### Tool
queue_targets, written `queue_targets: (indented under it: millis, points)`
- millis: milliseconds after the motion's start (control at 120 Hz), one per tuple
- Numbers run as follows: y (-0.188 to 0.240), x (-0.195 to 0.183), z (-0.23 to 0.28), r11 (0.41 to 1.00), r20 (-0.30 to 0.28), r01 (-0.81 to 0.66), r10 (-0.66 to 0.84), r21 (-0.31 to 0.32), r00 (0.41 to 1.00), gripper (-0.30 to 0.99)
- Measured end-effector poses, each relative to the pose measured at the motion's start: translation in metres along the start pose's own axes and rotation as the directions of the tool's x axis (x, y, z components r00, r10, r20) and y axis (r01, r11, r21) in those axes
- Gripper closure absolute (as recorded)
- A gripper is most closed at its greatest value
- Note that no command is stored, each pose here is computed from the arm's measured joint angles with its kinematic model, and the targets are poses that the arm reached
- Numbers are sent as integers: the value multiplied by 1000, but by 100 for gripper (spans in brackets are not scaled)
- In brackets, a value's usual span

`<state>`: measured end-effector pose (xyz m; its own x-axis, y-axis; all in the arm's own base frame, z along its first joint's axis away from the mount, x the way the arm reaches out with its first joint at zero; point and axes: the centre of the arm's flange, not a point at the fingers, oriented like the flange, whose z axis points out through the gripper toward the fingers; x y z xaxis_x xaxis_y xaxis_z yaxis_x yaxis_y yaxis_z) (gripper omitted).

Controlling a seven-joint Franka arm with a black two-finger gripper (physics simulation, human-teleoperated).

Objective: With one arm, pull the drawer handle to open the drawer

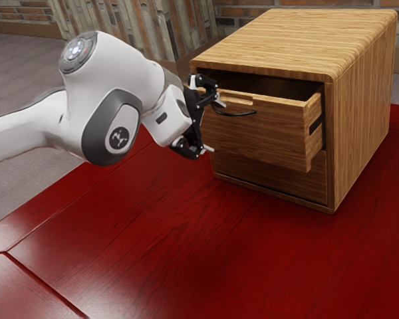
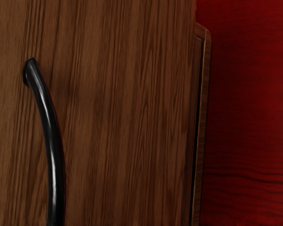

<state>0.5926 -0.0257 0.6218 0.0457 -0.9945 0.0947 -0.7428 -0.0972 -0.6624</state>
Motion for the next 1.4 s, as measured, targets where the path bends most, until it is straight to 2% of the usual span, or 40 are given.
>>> queue_targets:
  millis: [442,550,842,1183,1400]
  points:
    - [40,1,-23,1000,-6,-4,4,-15,1000,-1]
    - [50,1,-38,1000,-8,-5,5,-7,1000,5]
    - [78,7,-53,1000,-20,-16,16,-22,1000,0]
    - [86,13,-69,999,-30,-28,27,-20,999,1]
    - [90,13,-61,999,-25,-31,30,-43,999,-2]
